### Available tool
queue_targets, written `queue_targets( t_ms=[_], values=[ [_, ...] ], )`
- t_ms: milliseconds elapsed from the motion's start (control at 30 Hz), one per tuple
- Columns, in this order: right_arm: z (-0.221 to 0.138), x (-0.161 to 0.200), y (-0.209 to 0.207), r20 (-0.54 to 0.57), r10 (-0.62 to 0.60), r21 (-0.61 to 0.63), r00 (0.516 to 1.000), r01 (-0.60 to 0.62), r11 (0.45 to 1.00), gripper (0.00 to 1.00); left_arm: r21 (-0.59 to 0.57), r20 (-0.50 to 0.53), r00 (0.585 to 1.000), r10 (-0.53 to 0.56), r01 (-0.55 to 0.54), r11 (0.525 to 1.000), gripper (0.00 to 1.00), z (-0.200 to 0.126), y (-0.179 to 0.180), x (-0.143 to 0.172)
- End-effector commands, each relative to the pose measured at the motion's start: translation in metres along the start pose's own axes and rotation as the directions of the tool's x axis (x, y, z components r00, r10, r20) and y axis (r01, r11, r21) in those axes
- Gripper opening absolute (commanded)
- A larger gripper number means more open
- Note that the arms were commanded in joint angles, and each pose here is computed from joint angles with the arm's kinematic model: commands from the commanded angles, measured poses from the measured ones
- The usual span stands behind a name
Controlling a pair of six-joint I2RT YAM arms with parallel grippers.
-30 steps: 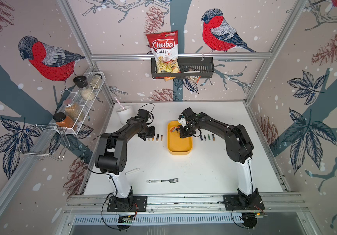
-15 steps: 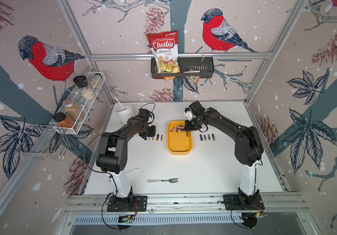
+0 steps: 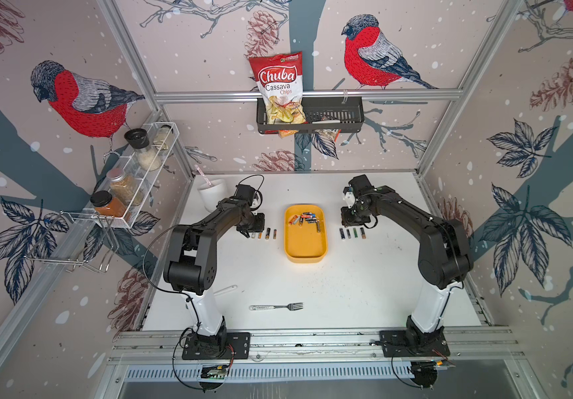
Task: Take the batteries out of the storage box
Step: Place the battery at the center of the board.
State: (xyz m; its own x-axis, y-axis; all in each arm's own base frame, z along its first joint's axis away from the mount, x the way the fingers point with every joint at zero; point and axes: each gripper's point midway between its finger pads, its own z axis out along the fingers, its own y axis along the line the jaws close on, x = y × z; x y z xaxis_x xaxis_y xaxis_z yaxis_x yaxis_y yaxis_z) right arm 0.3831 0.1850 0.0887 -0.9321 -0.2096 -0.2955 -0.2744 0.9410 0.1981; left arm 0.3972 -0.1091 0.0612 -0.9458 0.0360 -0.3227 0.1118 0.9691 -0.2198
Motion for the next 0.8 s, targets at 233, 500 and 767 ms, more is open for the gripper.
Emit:
queue_targets(
  t_ms=[233, 500, 767],
  values=[
    [-0.006, 0.016, -0.076, 0.001, 0.079, 0.197, 0.997, -0.078, 0.977, 0.22, -0.002, -0.002, 1.000, 0.024, -0.024, 1.000, 0.40, -0.002, -0.001, -0.002],
    [0.000, 0.029, -0.101, -0.027, 0.121, 0.266, 0.992, -0.109, 0.958, 0.22, -0.003, -0.005, 1.000, 0.025, -0.025, 1.000, 0.40, -0.003, -0.001, -0.003],
    [0.011, 0.033, -0.110, -0.066, 0.125, 0.312, 0.990, -0.098, 0.945, 0.22, -0.004, -0.003, 1.000, 0.024, -0.024, 1.000, 0.40, -0.003, -0.001, -0.002]
  ],
)
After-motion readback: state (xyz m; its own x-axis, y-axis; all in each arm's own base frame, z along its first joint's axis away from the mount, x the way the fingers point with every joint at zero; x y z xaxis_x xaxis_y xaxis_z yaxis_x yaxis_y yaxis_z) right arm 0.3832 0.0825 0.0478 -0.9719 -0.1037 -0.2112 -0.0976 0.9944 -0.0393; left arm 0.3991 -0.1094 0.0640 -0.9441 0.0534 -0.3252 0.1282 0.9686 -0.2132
